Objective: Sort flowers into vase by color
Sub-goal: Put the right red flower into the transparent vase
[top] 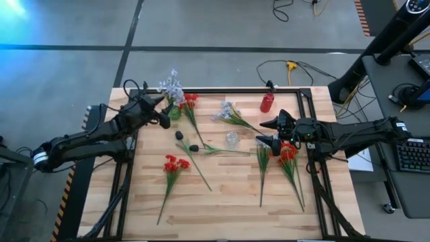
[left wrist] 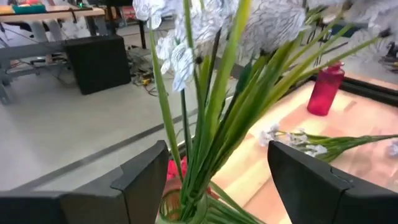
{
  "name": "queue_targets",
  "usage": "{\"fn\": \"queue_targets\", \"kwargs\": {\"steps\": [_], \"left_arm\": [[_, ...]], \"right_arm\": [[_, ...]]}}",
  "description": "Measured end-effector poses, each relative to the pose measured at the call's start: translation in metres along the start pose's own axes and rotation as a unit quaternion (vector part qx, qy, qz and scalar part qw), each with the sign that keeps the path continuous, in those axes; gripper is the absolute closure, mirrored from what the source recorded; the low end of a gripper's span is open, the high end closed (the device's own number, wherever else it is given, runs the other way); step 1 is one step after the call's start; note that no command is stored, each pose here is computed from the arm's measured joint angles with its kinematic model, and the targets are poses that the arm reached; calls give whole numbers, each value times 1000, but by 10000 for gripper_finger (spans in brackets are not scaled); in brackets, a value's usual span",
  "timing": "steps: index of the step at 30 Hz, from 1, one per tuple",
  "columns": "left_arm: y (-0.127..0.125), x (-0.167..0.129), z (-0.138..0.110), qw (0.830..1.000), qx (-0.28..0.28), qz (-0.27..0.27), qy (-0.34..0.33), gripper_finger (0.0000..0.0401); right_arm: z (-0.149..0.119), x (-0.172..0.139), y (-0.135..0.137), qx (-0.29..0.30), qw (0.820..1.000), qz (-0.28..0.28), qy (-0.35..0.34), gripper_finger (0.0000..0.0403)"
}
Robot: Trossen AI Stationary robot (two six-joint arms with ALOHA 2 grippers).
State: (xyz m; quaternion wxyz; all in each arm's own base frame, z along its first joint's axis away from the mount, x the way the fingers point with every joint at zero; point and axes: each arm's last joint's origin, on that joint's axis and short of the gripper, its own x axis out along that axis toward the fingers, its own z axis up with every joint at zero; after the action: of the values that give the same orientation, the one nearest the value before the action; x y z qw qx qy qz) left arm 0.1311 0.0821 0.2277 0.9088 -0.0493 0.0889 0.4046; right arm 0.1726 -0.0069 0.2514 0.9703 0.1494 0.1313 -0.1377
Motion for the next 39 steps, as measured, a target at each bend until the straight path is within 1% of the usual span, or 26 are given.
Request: {"fn": "queue_targets", "kwargs": {"steps": [10, 15, 21, 27, 33, 36, 39], "left_arm": [[1, -7, -5, 999, -24, -2, 28, 145], [-2, -10, -8, 998, -53, -12, 40, 145], [-15, -16, -10, 993, -75, -68, 54, 145], [-32, -24, -13, 985, -92, -130, 69, 145], [-47, -36, -15, 972, -111, -189, 84, 145], [-53, -42, -16, 967, -118, -207, 87, 145], [-59, -48, -17, 962, -120, -229, 91, 145]], "right_arm": [[0, 0, 0, 0, 1000, 0, 0, 87], [0, 0, 0, 1, 1000, 2, 1, 87], [0, 0, 0, 16, 1000, 9, 4, 87], [0, 0, 1, 22, 1000, 9, 4, 87], [14, 6, 8, 28, 999, 26, 6, 87], [18, 13, 11, 23, 999, 17, 33, 87], [22, 19, 14, 24, 996, -5, 86, 87]]}}
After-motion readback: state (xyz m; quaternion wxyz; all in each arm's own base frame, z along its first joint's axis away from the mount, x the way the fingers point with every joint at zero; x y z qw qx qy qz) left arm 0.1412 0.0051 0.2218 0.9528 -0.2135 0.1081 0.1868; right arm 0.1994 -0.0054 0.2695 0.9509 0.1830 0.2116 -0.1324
